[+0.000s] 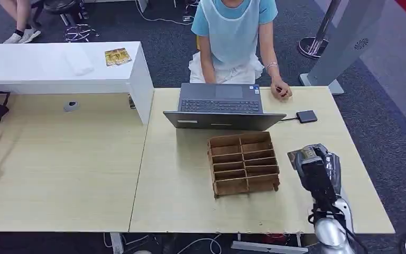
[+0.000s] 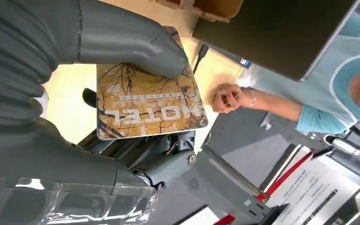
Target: Pass the card to the sensor for recognition and then transmit it.
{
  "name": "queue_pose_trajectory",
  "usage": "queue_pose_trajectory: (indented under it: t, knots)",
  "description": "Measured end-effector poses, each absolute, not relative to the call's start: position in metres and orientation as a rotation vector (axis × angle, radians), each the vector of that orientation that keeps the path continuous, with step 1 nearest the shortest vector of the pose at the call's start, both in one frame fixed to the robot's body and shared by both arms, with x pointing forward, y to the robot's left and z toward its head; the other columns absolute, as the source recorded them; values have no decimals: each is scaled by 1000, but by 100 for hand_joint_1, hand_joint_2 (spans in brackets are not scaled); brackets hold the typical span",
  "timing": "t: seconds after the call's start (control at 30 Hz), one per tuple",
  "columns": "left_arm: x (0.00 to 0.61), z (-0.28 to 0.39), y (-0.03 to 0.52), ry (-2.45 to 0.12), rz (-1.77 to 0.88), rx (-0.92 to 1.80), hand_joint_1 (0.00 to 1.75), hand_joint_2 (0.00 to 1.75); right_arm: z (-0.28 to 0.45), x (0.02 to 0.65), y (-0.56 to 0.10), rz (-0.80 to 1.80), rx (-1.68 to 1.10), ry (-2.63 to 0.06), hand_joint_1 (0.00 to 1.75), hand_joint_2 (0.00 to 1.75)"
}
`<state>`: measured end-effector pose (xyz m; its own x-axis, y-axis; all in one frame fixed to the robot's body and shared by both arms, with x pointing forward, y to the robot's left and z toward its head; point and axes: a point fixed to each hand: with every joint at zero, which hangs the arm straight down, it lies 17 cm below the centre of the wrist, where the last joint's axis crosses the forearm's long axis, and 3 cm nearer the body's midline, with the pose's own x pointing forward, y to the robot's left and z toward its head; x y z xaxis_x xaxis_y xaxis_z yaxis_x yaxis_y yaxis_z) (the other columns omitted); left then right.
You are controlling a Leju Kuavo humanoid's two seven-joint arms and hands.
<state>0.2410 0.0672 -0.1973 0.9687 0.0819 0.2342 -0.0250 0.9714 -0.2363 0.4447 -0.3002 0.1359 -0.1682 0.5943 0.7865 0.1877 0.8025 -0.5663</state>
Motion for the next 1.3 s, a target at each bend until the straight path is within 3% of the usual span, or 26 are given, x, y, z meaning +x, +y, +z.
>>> queue_pose_trajectory:
  t: [0.57,1.0,1.3]
  knots:
    - [245,-192,62,-218,93,-268,0,0,201,495,-292,285,-385,-1863,168,175]
    - [229,-209,96,-227,-210,-70,0,0,245,522,-295,251,-401,-1915,169,175]
    - [225,-213,104,-229,-285,-26,0,0,247,523,-296,248,-404,-1913,169,175]
